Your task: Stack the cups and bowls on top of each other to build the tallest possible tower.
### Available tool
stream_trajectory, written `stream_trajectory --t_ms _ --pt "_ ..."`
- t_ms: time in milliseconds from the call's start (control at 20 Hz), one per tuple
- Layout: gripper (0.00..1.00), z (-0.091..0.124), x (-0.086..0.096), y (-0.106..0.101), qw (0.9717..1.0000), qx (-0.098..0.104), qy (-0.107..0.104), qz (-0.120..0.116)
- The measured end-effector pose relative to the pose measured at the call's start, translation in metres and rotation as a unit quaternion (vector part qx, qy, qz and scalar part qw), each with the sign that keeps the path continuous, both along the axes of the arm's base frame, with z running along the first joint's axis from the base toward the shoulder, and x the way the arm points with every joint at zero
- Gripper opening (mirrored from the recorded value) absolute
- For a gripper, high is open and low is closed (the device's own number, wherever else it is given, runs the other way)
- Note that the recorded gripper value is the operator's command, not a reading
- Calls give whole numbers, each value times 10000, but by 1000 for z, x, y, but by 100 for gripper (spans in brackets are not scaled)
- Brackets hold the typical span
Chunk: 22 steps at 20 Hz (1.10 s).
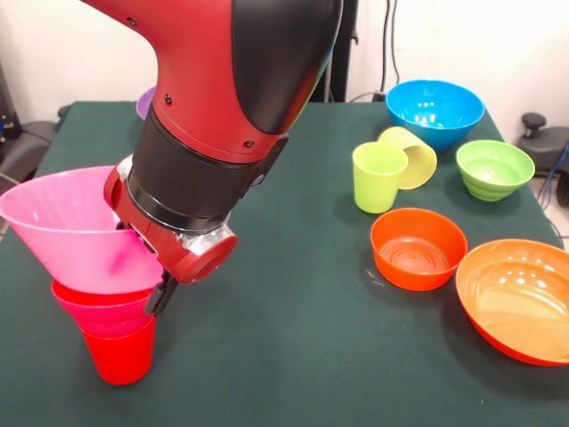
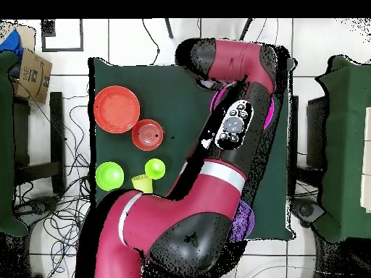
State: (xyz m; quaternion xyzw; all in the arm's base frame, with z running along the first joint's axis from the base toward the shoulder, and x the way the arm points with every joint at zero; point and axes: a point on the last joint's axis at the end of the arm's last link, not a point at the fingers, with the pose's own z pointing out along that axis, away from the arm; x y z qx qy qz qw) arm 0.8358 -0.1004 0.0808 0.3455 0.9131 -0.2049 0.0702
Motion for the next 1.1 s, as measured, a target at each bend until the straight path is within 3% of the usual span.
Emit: stream_trajectory --t_ms 600,1100 --pt "100 1 1 -1 10000 67 -24 -55" --pt "100 -4 -8 -29 9974 427 265 -510"
